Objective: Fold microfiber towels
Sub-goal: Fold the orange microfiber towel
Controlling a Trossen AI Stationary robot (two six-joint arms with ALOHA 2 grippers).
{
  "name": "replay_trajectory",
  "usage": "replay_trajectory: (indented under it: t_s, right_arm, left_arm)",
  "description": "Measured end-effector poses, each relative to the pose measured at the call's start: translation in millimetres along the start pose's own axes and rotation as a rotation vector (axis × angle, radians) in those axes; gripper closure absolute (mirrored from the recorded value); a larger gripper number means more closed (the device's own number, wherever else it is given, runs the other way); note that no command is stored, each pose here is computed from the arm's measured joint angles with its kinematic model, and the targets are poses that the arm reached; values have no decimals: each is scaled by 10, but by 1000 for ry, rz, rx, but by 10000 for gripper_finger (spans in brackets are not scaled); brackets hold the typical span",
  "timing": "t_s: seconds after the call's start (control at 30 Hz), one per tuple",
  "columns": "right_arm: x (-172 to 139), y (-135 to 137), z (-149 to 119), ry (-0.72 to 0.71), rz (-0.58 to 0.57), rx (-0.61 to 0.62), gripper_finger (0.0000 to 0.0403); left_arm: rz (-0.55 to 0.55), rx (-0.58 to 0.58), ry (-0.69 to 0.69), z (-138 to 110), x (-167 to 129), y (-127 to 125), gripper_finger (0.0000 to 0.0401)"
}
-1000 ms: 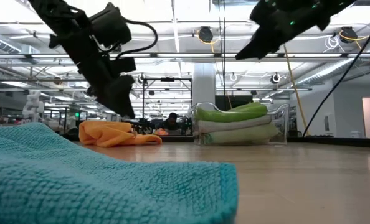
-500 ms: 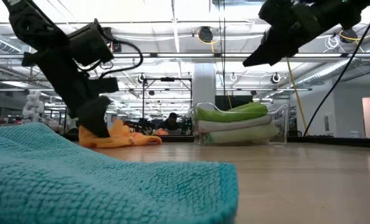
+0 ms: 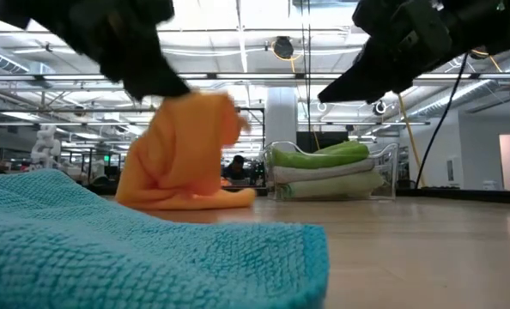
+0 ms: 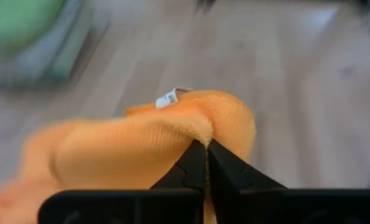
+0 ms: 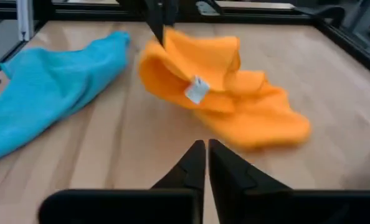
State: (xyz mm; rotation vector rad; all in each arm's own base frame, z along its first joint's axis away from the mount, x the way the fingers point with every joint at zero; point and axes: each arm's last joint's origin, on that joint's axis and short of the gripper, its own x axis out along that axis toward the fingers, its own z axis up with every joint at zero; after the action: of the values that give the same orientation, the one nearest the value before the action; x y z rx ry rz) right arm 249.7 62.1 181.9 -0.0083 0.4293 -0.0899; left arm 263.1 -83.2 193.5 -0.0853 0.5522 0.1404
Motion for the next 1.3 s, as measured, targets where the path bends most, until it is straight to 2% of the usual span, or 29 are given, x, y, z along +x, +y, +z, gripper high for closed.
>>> replay_trajectory:
  t_s: [0.17, 0.37, 0.53, 0.67, 0.8, 1.0, 1.1, 1.2, 1.3]
  right_arm:
    - [206, 182, -142, -33, 48, -39, 340]
    - [392, 321, -229, -159, 77, -10, 280]
    - [585, 381, -198, -230, 44, -3, 255]
    - [749, 450, -191, -190, 129, -27, 254]
    - [889, 467, -291, -79, 101, -97, 256]
    - [1088, 313, -380, -27, 25, -192, 251]
    - [1180, 233, -420, -10, 71, -242, 253]
    - [1243, 183, -461, 9, 75, -250, 272]
    - [1269, 160, -457, 7, 65, -250, 319]
  left_arm:
    - [-74, 56, -111, 48, -94, -220, 395]
    - [-64, 25, -121, 32, -124, -271, 393]
    - [-74, 24, -121, 32, -127, -279, 390]
    - [-34, 22, -139, 42, -127, -268, 386]
    - [-38, 31, -155, 57, -129, -273, 396]
    - [-53, 70, -183, 86, -136, -287, 386]
    - [-52, 76, -181, 83, -136, -286, 396]
    - [-54, 85, -189, 91, -137, -289, 392]
    - [-54, 89, -190, 92, -137, -289, 385]
